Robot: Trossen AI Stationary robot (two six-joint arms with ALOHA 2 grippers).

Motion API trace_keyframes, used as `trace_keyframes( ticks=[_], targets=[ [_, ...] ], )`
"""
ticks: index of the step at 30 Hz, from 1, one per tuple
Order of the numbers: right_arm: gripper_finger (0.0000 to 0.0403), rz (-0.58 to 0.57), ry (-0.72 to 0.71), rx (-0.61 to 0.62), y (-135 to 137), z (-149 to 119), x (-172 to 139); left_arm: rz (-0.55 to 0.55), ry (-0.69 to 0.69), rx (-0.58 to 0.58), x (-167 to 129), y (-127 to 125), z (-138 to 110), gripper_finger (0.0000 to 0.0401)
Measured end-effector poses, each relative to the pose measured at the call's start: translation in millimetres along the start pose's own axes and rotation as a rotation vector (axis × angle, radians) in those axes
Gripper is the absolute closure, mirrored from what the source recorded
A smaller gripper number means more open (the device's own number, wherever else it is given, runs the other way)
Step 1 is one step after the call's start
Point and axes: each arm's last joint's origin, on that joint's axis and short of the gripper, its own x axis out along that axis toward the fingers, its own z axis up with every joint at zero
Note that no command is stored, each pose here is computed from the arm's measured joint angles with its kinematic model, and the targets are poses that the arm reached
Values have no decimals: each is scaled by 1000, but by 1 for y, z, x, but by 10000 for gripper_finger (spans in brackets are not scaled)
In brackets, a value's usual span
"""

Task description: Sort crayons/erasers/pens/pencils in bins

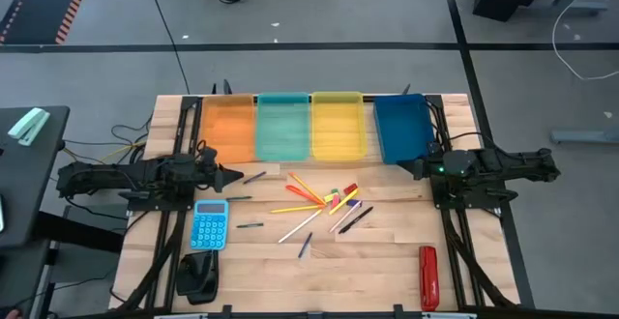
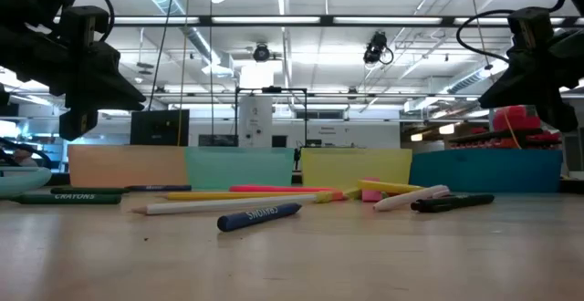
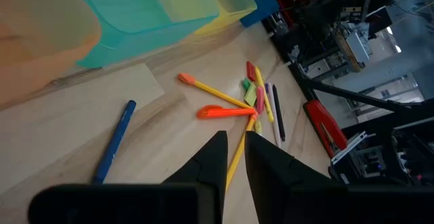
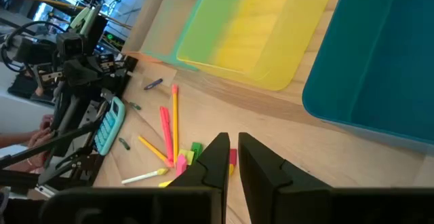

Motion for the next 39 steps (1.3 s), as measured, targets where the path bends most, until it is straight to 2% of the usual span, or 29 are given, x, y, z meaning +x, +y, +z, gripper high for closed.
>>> trace_keyframes(
  ticks=[39],
  targets=[
    [363,0,0,0,0,0,0,0,0,0,0,0,0,339]
  ],
)
